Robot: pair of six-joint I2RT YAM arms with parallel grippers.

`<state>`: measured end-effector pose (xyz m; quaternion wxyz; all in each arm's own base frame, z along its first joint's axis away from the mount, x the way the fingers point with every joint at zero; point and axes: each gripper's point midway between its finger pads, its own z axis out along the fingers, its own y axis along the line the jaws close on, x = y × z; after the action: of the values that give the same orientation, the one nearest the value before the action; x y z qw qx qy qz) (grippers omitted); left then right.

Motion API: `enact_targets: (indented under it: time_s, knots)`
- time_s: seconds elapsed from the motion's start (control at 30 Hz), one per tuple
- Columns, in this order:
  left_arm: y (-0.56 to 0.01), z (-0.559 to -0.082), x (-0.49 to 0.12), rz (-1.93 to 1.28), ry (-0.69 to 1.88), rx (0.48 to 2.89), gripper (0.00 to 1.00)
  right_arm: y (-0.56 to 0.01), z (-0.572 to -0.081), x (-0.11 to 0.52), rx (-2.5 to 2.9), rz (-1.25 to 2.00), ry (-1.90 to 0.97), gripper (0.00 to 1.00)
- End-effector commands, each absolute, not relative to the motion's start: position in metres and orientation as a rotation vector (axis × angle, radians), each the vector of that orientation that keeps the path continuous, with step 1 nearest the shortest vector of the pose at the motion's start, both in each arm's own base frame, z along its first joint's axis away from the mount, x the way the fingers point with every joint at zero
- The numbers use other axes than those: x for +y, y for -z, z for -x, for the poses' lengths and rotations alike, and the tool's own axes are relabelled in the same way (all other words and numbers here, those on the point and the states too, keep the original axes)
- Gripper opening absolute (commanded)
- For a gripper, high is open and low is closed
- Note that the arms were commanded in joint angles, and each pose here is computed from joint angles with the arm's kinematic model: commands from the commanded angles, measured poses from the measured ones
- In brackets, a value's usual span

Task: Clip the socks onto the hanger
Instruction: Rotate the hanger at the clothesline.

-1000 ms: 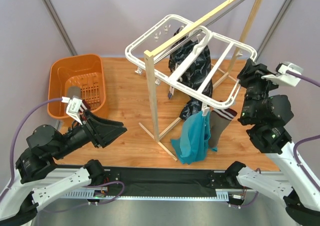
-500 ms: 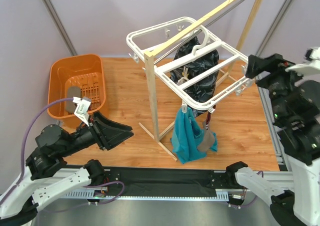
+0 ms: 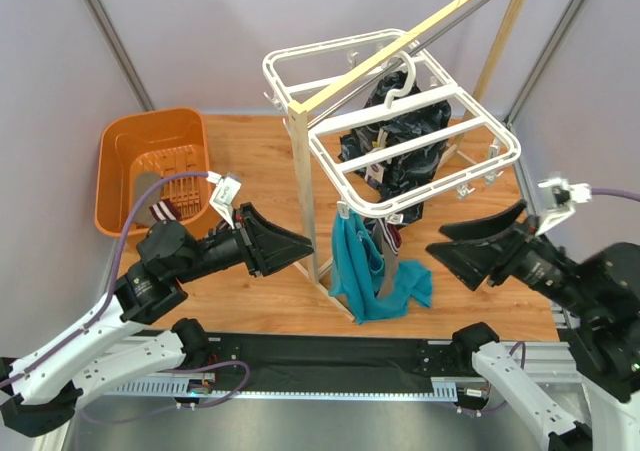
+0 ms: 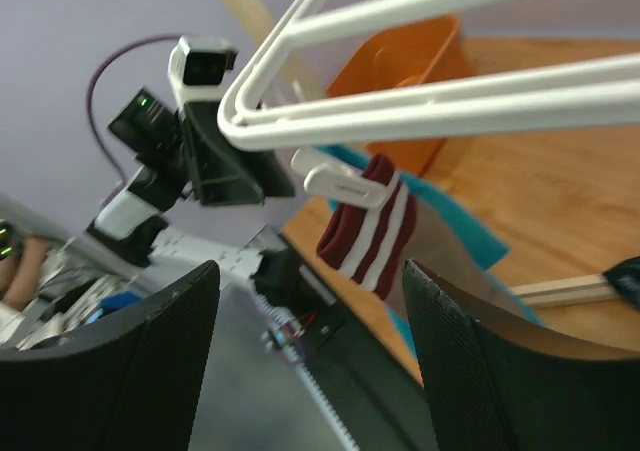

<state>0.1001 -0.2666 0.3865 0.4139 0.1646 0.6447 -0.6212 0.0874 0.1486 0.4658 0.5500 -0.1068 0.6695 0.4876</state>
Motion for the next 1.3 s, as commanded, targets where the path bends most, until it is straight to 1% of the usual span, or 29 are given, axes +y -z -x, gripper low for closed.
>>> enact_targets:
  time_s: [0.0,0.13,0.2,0.3,0.47,0.53,0.6,0.67,0.7,0.77,0.8,0.93,1.0,1.03,1.1,1.17,1.23,1.27]
  knots:
    - [-0.417,-0.098,-0.263,-0.408,1.610,1.468,0.41,-0.485,-0.025,0.171,1.460,0.529,-1.457,0.75]
    - [-0.416,-0.102,-0.244,-0.386,1.481,1.519,0.43,-0.479,-0.030,0.168,1.492,0.457,-1.434,0.76]
    - [-0.418,-0.100,-0.237,-0.383,1.460,1.515,0.45,-0.457,-0.045,0.169,1.630,0.401,-1.400,0.73]
    - [-0.417,-0.099,-0.228,-0.372,1.425,1.520,0.46,-0.441,-0.045,0.167,1.655,0.413,-1.364,0.73]
    - [-0.405,-0.107,-0.219,-0.326,1.355,1.571,0.48,-0.423,-0.038,0.177,1.738,0.459,-1.481,0.73]
    - [-0.403,-0.108,-0.219,-0.326,1.347,1.580,0.48,-0.408,-0.046,0.178,1.808,0.485,-1.430,0.73]
    - [-0.402,-0.108,-0.221,-0.330,1.351,1.589,0.48,-0.383,-0.057,0.175,1.928,0.502,-1.320,0.73]
    - [-0.401,-0.108,-0.223,-0.330,1.357,1.595,0.48,-0.371,-0.055,0.177,1.955,0.517,-1.324,0.72]
    - [-0.399,-0.108,-0.223,-0.328,1.356,1.600,0.48,-0.347,-0.059,0.180,2.022,0.507,-1.328,0.72]
    - [-0.393,-0.110,-0.224,-0.318,1.348,1.617,0.48,-0.323,-0.063,0.177,2.050,0.509,-1.265,0.69]
    - [-0.389,-0.113,-0.224,-0.304,1.341,1.628,0.48,-0.291,-0.071,0.176,2.119,0.506,-1.186,0.66]
    - [-0.382,-0.115,-0.228,-0.309,1.334,1.653,0.50,-0.245,-0.070,0.171,2.172,0.507,-1.063,0.63]
    - [-0.380,-0.116,-0.230,-0.315,1.332,1.663,0.50,-0.243,-0.070,0.169,2.092,0.472,-1.066,0.63]
    - [-0.378,-0.116,-0.230,-0.317,1.329,1.665,0.50,-0.220,-0.071,0.171,2.125,0.461,-1.054,0.64]
    - [-0.374,-0.117,-0.232,-0.313,1.328,1.673,0.50,-0.216,-0.072,0.184,2.090,0.435,-1.112,0.66]
    - [-0.373,-0.118,-0.232,-0.312,1.329,1.675,0.50,-0.198,-0.080,0.191,2.134,0.368,-1.071,0.69]
    - [-0.370,-0.117,-0.234,-0.322,1.328,1.686,0.51,-0.183,-0.094,0.191,2.171,0.297,-0.889,0.77]
    - [-0.369,-0.117,-0.234,-0.323,1.329,1.688,0.51,-0.184,-0.097,0.196,2.170,0.255,-0.871,0.81]
